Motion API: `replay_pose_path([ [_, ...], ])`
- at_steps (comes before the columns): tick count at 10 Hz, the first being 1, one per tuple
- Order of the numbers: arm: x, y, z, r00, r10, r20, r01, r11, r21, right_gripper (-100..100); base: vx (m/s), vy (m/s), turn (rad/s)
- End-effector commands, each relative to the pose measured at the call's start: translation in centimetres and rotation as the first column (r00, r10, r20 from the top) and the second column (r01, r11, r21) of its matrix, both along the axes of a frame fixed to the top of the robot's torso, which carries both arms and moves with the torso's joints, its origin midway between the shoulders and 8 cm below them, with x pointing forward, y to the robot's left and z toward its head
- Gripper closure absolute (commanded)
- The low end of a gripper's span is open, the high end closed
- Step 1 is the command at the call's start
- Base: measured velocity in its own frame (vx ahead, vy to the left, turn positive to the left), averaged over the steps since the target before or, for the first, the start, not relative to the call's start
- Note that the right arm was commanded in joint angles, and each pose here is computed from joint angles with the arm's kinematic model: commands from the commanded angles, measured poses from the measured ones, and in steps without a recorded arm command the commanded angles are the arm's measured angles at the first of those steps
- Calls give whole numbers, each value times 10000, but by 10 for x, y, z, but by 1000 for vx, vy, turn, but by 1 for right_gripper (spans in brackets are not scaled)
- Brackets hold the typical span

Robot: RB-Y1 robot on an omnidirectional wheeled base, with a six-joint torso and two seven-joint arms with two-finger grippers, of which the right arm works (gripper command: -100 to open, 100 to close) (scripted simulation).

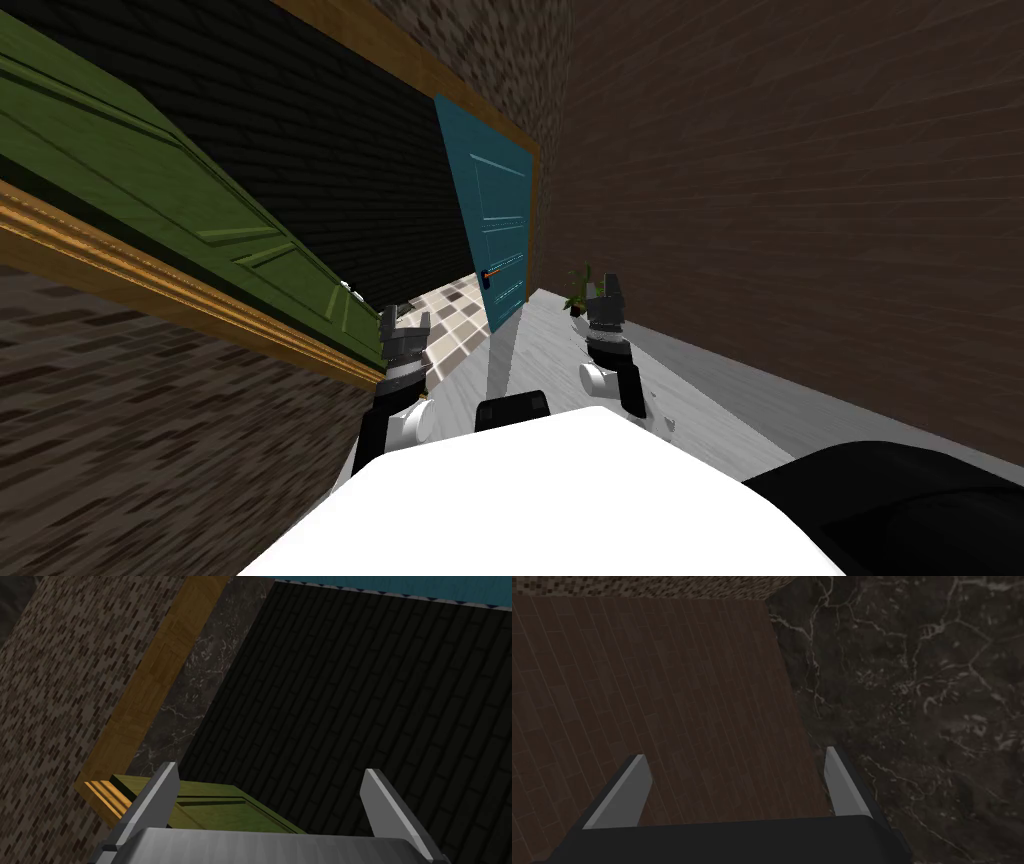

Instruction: Push the door open

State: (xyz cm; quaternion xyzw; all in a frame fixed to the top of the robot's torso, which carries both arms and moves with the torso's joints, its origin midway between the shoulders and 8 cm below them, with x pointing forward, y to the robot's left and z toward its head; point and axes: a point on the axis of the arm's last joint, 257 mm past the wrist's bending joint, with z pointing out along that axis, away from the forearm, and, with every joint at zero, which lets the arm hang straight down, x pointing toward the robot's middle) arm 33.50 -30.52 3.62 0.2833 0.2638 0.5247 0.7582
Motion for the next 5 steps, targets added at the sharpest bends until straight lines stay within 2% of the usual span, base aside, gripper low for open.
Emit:
replay_pose_path([
  [1,10,4,-10,9996,218,-205,-216,9997,71,-100,83,-24,90],
  [3,27,11,-26,9968,573,-550,-562,9982,205,-100,175,-51,109],
  [5,37,15,-36,9940,789,-764,-768,9966,291,-100,139,-47,79],
])
